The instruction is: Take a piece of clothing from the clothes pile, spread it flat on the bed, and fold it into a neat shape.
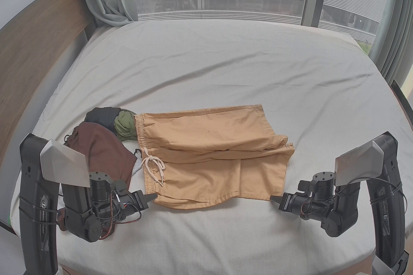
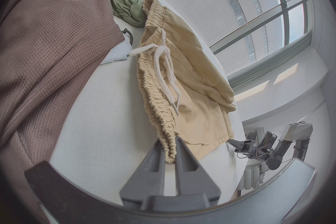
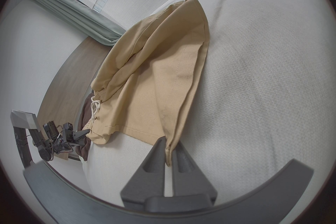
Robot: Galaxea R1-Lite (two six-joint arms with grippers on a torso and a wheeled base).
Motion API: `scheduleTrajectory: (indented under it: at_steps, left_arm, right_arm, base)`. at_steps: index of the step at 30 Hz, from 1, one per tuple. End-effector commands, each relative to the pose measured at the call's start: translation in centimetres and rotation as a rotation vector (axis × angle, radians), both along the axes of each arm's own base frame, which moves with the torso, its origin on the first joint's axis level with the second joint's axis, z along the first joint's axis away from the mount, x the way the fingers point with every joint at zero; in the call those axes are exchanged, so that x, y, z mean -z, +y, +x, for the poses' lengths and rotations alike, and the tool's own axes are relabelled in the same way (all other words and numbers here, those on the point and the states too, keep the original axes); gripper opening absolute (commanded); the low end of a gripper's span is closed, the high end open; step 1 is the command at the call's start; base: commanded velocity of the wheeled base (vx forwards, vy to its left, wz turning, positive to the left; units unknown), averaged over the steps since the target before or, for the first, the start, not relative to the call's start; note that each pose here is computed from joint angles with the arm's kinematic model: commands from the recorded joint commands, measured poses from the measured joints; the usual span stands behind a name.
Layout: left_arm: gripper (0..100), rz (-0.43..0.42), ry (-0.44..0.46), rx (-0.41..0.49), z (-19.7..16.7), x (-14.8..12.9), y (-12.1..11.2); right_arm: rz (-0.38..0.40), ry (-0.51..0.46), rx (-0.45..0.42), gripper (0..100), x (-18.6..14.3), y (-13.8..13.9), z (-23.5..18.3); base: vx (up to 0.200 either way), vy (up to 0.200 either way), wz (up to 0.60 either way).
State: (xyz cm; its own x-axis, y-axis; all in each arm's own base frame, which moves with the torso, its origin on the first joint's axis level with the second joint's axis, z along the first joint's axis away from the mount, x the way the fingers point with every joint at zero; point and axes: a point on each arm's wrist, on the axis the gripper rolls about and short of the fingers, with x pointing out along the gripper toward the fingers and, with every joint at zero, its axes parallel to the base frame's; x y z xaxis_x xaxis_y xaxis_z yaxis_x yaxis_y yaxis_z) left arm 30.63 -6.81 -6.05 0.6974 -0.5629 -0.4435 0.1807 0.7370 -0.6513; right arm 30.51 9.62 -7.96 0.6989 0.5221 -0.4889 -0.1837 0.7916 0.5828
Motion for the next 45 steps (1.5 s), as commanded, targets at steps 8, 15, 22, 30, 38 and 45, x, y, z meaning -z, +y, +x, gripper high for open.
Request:
scheduleTrajectory:
  at_steps: [8, 15, 22, 30, 38, 45]
  left_arm:
    - [0, 0.04, -0.002, 0.014, -0.8, 0.0, 0.5]
    - [0, 0.072, -0.009, 0.004, -2.1, -1.3, 1.8]
    - [0, 0.068, 0.001, -0.001, -4.4, -3.5, 3.1]
    - [0, 0.073, 0.053, 0.028, -6.8, -3.9, 3.4]
    - [0, 0.106, 0.082, 0.079, -8.2, -3.6, 3.5]
    - [0, 0.14, 0.107, 0.106, -9.3, -3.4, 3.6]
  right_arm:
    - [-0.073, -0.003, -0.031, 0, -1.9, -1.0, -2.4]
    - [-0.119, 0.035, -0.022, 0, -2.7, -3.0, -4.5]
    - [-0.099, 0.059, -0.029, 0, -3.8, -4.1, -5.9]
    - [-0.137, 0.101, -0.063, 0, -3.6, -4.3, -7.4]
    - [-0.148, 0.121, -0.067, 0, -3.6, -4.5, -8.0]
    - [-0.191, 0.139, -0.102, 0, -3.5, -4.7, -9.1]
  base:
    - [0.0, 0.0, 0.0]
    - [0.0, 0.0, 0.0]
    - [0.0, 0.0, 0.0]
    - [0.0, 0.0, 0.0]
    - [0.0, 0.0, 0.0]
    - [0.0, 0.0, 0.0]
